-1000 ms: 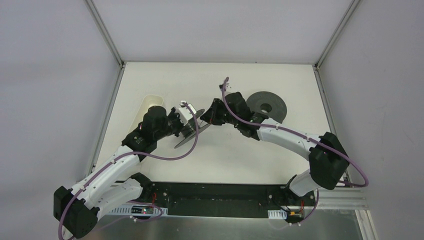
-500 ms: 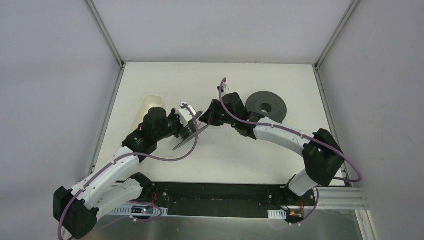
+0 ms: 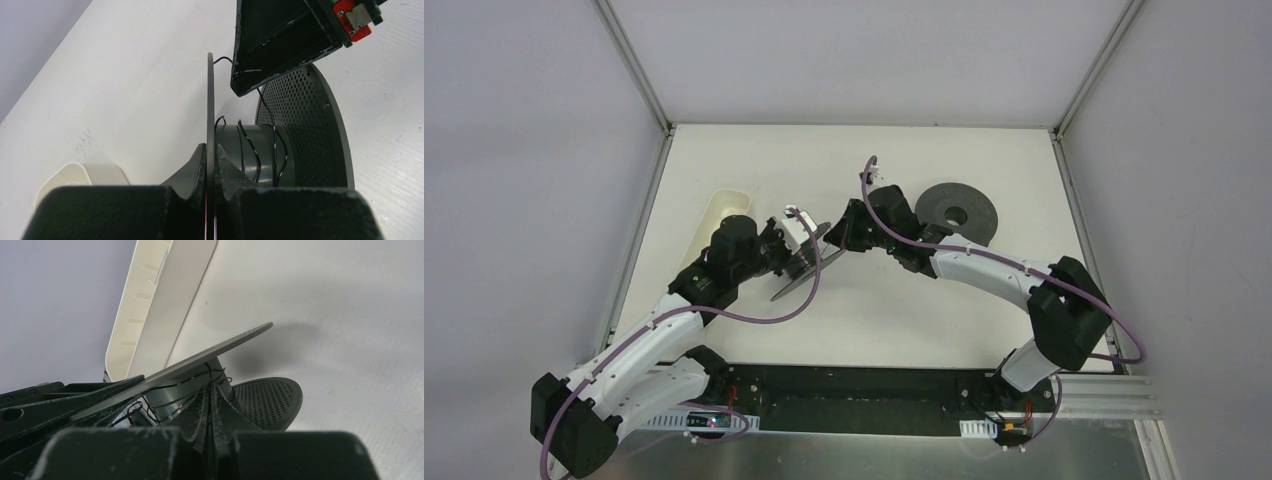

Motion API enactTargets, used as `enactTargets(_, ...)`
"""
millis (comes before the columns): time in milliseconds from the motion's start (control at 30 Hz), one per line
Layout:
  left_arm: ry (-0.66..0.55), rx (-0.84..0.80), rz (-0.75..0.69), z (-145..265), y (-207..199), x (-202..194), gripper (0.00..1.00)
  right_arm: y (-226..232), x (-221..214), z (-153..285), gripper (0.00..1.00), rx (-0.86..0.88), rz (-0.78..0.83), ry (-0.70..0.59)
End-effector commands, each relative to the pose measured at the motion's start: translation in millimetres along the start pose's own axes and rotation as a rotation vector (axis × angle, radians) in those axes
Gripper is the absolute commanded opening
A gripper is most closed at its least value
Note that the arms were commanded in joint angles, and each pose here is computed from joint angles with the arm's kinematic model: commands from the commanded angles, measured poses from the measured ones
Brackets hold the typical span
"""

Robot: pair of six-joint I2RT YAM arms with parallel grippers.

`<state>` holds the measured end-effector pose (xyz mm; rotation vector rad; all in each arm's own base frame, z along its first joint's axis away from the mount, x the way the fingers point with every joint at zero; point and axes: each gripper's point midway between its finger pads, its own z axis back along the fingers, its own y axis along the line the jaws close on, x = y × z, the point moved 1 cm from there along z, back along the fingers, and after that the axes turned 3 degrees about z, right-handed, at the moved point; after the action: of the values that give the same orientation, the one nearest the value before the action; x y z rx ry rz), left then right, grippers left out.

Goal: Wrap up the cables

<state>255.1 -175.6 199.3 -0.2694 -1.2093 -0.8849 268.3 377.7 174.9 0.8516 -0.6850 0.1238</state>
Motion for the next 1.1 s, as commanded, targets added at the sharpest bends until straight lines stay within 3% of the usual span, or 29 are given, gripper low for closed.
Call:
enactTargets(0,-0.208,0.007,-0.026,6.5,4.0,53.4,0.00,-4.8,13.7,-0.3,0.00,-0.042,-0.006,-0.029)
enactTargets(633,-0.119,0.091,-0.004,-2.7,19.9,40.7,0.00,15.2,-2.4,9.7,0.00,0.093,0.058,0.071)
enactTargets(1067,-0.055,0.111,0.027,-8.8,24.9,35.3,0.00,7.0,-8.4,4.9,0.00,0.064,0.044,0.090)
